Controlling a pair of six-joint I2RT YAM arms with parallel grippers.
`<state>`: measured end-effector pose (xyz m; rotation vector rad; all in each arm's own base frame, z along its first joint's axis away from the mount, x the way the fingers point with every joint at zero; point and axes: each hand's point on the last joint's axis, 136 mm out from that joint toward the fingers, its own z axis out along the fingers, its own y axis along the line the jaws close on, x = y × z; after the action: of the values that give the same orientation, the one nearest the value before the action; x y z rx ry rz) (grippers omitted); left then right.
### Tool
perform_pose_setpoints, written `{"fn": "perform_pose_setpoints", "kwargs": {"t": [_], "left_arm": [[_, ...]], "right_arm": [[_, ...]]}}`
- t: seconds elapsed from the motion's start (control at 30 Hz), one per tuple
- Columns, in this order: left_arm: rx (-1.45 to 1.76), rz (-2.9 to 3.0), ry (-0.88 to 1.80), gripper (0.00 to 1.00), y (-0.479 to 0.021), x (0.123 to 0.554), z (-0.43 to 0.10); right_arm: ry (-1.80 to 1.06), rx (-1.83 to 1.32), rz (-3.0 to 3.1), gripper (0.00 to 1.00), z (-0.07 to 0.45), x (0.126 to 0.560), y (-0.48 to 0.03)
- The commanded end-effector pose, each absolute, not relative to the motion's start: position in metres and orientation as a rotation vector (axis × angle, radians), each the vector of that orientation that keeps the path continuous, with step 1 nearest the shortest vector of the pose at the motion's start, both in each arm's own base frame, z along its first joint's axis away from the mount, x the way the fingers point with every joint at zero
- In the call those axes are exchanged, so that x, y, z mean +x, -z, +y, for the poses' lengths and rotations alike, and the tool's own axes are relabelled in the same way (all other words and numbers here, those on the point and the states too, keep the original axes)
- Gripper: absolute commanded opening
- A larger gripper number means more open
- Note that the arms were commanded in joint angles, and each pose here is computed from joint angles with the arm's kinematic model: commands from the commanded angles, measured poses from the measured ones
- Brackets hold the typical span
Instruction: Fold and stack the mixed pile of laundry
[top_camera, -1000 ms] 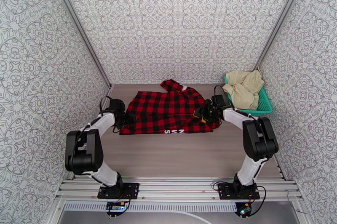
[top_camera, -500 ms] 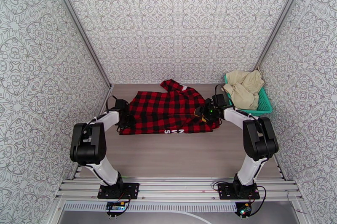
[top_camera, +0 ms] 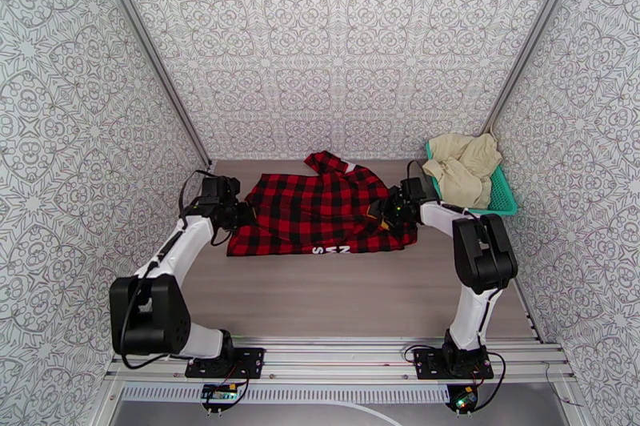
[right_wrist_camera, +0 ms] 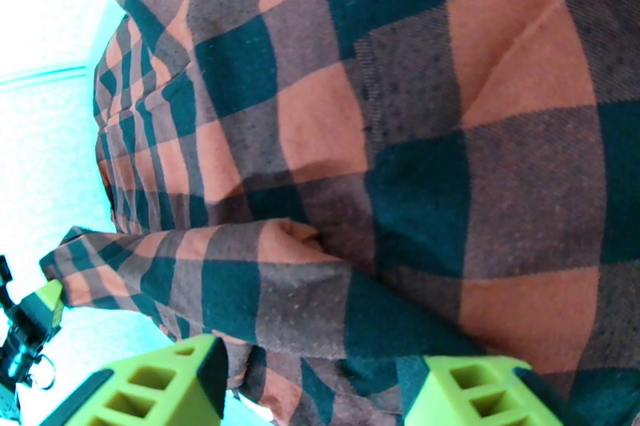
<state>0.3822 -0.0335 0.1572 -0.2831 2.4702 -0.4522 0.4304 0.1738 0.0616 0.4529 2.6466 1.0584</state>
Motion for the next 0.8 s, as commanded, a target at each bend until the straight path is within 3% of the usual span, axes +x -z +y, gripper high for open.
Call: {"fn": "perform_pose_setpoints", "kwargs": {"t": [0.0,0.27,0.63,0.77], "left_arm": [[-0.244,2.418,0.567,0.0,-0.191,0.38,-0.052],[-0.199,2.276,0.616,0.0,-0.255,0.373,-0.059],[-0.179,2.248,0.694,0.0,-0.272,0.373,-0.071],[0.013,2.156,0.729,0.0,-0.286,0.372,-0.088]], "right_arm": [[-1.039,0.473,2.632,0.61,0.168,0.438,-0.06],[-1.037,0.479,2.633,0.61,0.165,0.436,-0.06],[-1.043,0.479,2.64,0.61,0.165,0.432,-0.057],[-1.068,0.478,2.625,0.61,0.166,0.432,-0.059]]}}
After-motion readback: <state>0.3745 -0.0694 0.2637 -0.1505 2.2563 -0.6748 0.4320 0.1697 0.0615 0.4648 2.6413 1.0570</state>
